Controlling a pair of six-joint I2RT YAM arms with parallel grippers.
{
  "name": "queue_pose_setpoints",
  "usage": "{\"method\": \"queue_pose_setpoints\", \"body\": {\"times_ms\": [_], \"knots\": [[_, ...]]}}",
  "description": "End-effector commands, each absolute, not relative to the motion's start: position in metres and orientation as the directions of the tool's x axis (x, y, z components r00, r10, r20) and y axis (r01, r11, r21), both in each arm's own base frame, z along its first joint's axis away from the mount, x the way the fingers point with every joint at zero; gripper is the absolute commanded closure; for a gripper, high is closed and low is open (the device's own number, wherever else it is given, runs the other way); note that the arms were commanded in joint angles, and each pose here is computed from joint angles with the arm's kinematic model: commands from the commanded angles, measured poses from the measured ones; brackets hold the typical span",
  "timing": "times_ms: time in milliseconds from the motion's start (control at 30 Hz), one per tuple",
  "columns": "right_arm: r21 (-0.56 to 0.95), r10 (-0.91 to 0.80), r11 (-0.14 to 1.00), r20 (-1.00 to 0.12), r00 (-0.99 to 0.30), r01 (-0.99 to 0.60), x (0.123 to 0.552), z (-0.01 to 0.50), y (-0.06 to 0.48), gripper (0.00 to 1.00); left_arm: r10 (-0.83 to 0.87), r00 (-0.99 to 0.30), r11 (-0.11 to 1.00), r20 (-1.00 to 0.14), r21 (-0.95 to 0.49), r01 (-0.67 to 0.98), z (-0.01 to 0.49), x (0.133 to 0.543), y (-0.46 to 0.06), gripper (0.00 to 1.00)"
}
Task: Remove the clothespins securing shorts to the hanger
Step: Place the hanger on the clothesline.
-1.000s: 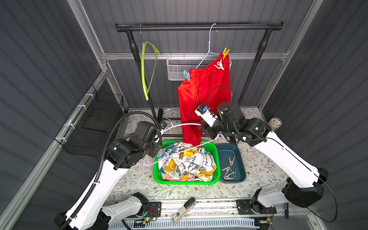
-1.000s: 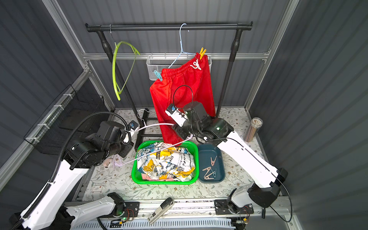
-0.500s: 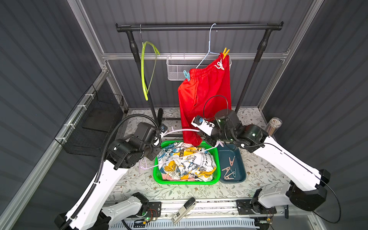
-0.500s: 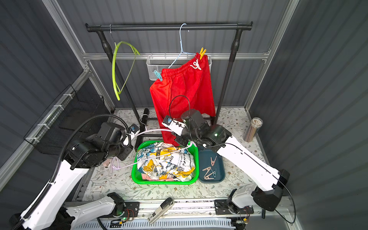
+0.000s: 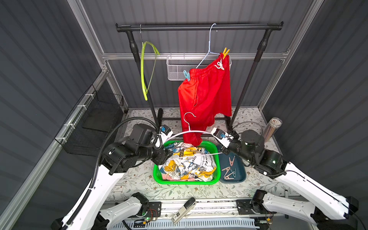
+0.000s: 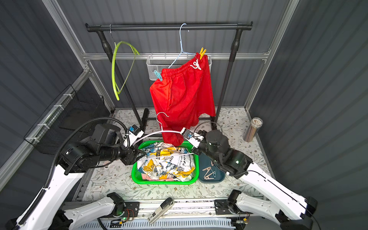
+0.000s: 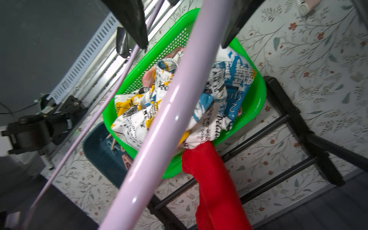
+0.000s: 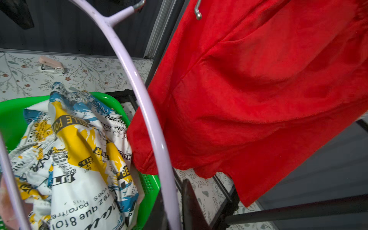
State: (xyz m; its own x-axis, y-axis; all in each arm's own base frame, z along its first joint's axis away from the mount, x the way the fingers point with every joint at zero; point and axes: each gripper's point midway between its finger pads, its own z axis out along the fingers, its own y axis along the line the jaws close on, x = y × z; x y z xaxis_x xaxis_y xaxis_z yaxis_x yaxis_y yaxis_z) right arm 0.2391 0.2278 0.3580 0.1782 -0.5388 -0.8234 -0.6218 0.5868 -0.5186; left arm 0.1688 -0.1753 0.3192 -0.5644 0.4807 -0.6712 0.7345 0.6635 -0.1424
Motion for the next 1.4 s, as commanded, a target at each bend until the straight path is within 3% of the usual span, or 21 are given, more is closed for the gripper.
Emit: {"method": "queue_pose_setpoints", "body": {"times_ms": [0, 100, 267, 467, 600, 700, 900, 967, 1000, 1067, 1100, 1200, 1367], "knots": [[-0.499, -0.423, 0.749, -0.867, 0.265, -0.437, 0.252, 0.425, 0.201, 1.0, 0.477, -0.61, 0.515, -0.633, -0.361, 0.777, 0.319, 0.142, -0.209, 0.45], [-0.517, -0.441, 0.742, -0.856, 0.27, -0.427, 0.252, 0.422, 0.197, 1.0, 0.45, -0.604, 0.446, -0.658, -0.421, 0.79, 0.331, 0.141, -0.225, 0.48], [-0.53, -0.468, 0.731, -0.847, 0.25, -0.429, 0.256, 0.406, 0.198, 1.0, 0.372, -0.582, 0.432, -0.723, -0.42, 0.798, 0.359, 0.142, -0.227, 0.54], [-0.518, -0.474, 0.734, -0.854, 0.214, -0.439, 0.263, 0.383, 0.198, 1.0, 0.271, -0.556, 0.4, -0.786, -0.433, 0.808, 0.388, 0.135, -0.226, 0.69], [-0.506, -0.468, 0.74, -0.86, 0.201, -0.442, 0.266, 0.374, 0.199, 1.0, 0.243, -0.581, 0.44, -0.777, -0.445, 0.78, 0.386, 0.14, -0.223, 0.7], [-0.493, -0.452, 0.746, -0.869, 0.202, -0.448, 0.265, 0.374, 0.199, 1.0, 0.19, -0.617, 0.532, -0.764, -0.448, 0.718, 0.384, 0.157, -0.218, 0.72], [-0.469, -0.427, 0.756, -0.882, 0.2, -0.457, 0.263, 0.375, 0.2, 0.98, 0.113, -0.605, 0.55, -0.789, -0.457, 0.699, 0.402, 0.164, -0.215, 0.96], [-0.452, -0.411, 0.761, -0.891, 0.192, -0.465, 0.263, 0.374, 0.2, 0.91, 0.121, -0.596, 0.558, -0.794, -0.442, 0.702, 0.401, 0.164, -0.213, 1.0], [-0.436, -0.397, 0.769, -0.899, 0.184, -0.468, 0.263, 0.374, 0.2, 0.8, 0.125, -0.593, 0.564, -0.795, -0.435, 0.702, 0.4, 0.165, -0.212, 1.0], [-0.389, -0.353, 0.788, -0.921, 0.167, -0.477, 0.263, 0.374, 0.201, 0.42, 0.138, -0.582, 0.572, -0.801, -0.415, 0.707, 0.397, 0.165, -0.21, 1.0], [-0.348, -0.315, 0.798, -0.937, 0.151, -0.492, 0.262, 0.375, 0.203, 0.32, 0.149, -0.576, 0.578, -0.804, -0.402, 0.71, 0.396, 0.164, -0.208, 1.0], [-0.21, -0.196, 0.761, -0.976, 0.091, -0.614, 0.248, 0.381, 0.219, 0.18, 0.199, -0.582, 0.642, -0.788, -0.344, 0.685, 0.385, 0.17, -0.198, 1.0], [-0.017, -0.043, 0.658, -0.999, -0.015, -0.753, 0.222, 0.41, 0.237, 0.13, 0.305, -0.586, 0.69, -0.75, -0.249, 0.679, 0.376, 0.168, -0.181, 1.0]]}}
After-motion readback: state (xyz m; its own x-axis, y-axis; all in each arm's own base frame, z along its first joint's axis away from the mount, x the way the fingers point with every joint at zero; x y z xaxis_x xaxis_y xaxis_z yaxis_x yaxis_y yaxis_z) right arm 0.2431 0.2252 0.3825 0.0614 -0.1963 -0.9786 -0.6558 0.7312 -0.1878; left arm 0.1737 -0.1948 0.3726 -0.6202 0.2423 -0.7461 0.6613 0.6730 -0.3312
